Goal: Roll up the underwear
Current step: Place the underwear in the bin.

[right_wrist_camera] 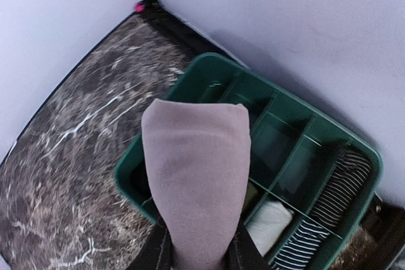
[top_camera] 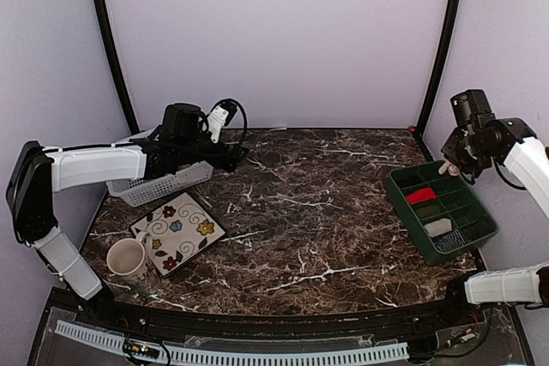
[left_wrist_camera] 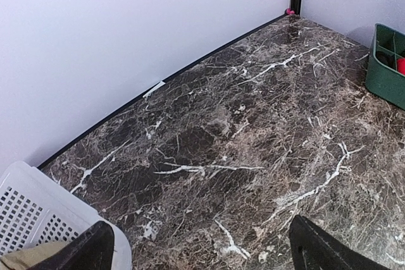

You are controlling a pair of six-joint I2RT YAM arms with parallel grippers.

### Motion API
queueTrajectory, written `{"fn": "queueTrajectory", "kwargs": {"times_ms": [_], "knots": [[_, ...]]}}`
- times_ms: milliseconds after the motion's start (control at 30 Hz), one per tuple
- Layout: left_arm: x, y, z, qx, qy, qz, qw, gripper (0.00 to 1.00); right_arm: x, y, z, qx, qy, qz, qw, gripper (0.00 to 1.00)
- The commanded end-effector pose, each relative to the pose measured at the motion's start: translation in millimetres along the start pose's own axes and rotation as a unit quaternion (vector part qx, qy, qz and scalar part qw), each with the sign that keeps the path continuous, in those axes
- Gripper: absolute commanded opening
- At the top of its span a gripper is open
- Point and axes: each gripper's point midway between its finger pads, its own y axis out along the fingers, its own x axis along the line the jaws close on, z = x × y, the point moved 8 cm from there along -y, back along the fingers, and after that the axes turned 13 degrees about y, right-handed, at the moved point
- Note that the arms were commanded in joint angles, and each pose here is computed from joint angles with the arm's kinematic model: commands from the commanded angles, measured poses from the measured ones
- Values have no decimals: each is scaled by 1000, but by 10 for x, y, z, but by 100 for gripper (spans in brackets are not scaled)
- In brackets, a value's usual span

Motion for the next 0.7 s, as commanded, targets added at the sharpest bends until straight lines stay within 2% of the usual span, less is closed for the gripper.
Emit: {"fn": "queueTrajectory", "kwargs": {"times_ms": [0,233,433,667], "knots": [[54,8,-61,-10,-14,-19,1000,99,-507,31,-90,-7,83,118,990,0],[66,121,-9,8,-16,-30,999,99,-1086,438,-15,13,116,275,954,0],[62,222,27,26,-8,-28,999,99,-1149,751,-27,3,58,327,943,0],[74,271,31,35,-14,-33,999,99,-1190,1080,46,17,50,337,940,0]]}}
